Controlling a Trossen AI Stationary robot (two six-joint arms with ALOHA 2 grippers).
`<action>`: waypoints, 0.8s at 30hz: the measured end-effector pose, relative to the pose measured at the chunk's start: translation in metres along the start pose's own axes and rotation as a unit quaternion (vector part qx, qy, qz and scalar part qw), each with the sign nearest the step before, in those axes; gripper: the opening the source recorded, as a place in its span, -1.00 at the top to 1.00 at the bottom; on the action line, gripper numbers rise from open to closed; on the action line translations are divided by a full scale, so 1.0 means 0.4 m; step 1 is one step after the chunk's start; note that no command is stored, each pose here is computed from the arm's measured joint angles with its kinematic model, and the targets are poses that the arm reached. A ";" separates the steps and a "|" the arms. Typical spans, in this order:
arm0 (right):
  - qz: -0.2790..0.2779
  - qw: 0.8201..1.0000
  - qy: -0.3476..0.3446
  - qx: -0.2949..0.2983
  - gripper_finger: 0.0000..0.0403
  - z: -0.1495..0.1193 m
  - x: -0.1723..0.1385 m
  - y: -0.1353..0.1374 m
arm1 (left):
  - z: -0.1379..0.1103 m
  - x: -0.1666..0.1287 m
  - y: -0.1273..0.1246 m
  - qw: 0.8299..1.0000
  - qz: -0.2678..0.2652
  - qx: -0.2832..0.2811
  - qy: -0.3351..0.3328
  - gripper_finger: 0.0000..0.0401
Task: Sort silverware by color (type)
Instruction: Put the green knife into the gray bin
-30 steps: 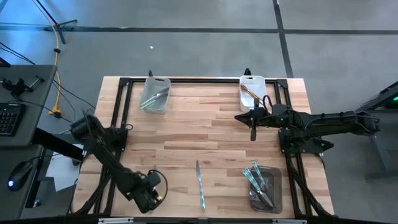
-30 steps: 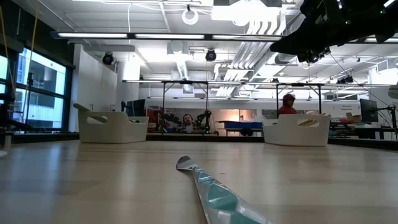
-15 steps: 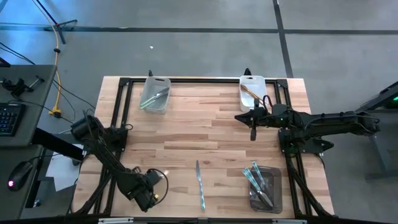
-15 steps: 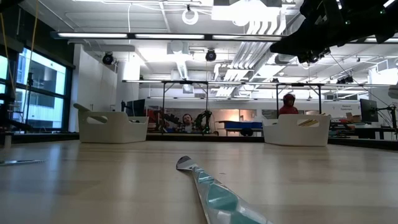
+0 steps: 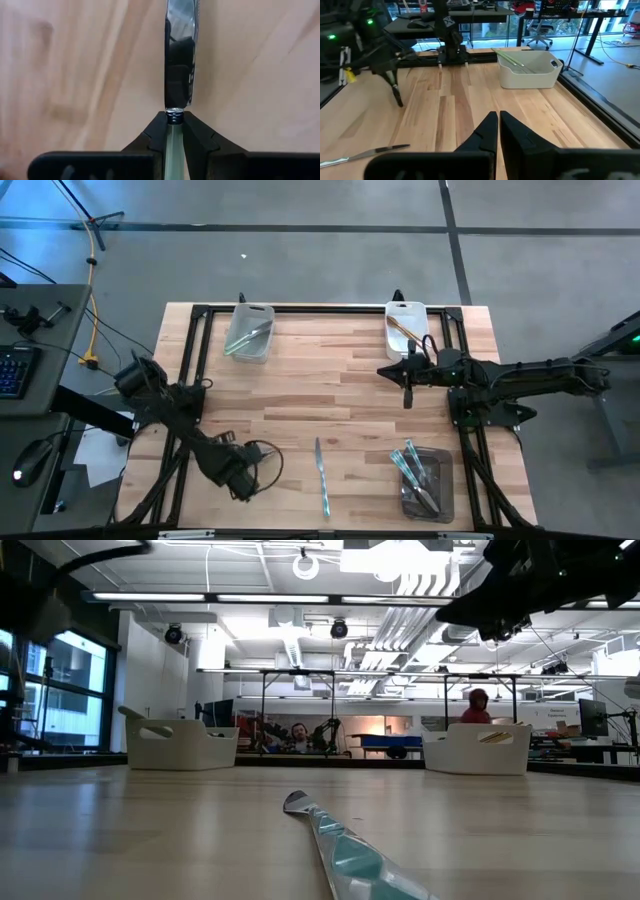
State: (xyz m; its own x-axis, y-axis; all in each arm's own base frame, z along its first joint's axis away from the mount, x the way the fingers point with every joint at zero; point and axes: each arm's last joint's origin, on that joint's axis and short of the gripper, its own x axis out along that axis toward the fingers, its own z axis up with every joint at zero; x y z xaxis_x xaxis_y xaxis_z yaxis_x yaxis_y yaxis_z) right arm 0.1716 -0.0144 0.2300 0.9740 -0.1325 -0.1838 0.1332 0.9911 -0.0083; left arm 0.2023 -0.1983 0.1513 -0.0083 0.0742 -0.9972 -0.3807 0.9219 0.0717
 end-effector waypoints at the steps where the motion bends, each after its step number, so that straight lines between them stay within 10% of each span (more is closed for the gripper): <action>1: 0.002 1.000 0.000 0.000 0.99 0.000 0.000 0.002 | 0.010 -0.007 0.010 1.000 0.001 0.007 -0.002 0.87; 24: -0.003 1.000 0.002 -0.003 0.99 -0.001 0.000 0.006 | 0.208 -0.217 0.451 0.998 -0.010 -0.044 -0.052 1.00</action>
State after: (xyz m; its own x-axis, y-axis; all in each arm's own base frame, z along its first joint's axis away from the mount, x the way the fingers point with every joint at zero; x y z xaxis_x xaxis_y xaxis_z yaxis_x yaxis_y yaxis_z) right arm 0.1717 -0.0120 0.2297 0.9726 -0.1386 -0.1867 0.1382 0.9903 -0.0152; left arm 0.2114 -0.0066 0.2523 0.0952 0.0996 -0.9905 -0.4601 0.8867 0.0450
